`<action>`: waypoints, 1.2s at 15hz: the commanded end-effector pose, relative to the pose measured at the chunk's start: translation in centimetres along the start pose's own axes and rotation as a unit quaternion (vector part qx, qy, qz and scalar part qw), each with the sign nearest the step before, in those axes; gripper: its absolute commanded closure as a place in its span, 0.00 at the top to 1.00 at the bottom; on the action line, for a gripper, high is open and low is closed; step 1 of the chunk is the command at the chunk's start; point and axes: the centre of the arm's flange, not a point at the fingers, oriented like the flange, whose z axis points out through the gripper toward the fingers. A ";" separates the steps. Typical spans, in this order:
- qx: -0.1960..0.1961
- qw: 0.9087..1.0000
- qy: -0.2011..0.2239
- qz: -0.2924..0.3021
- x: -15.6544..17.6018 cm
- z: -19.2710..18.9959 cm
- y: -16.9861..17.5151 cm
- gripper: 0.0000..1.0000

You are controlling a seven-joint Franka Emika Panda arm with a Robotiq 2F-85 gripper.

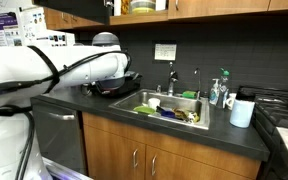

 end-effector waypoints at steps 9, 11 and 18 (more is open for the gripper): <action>0.000 1.000 -0.026 0.004 -2.1 2.5 -4.2 0.12; 0.001 1.000 -0.030 0.004 -2.2 2.4 -4.3 0.12; -0.007 0.999 -0.044 0.006 -2.5 2.5 -3.5 0.12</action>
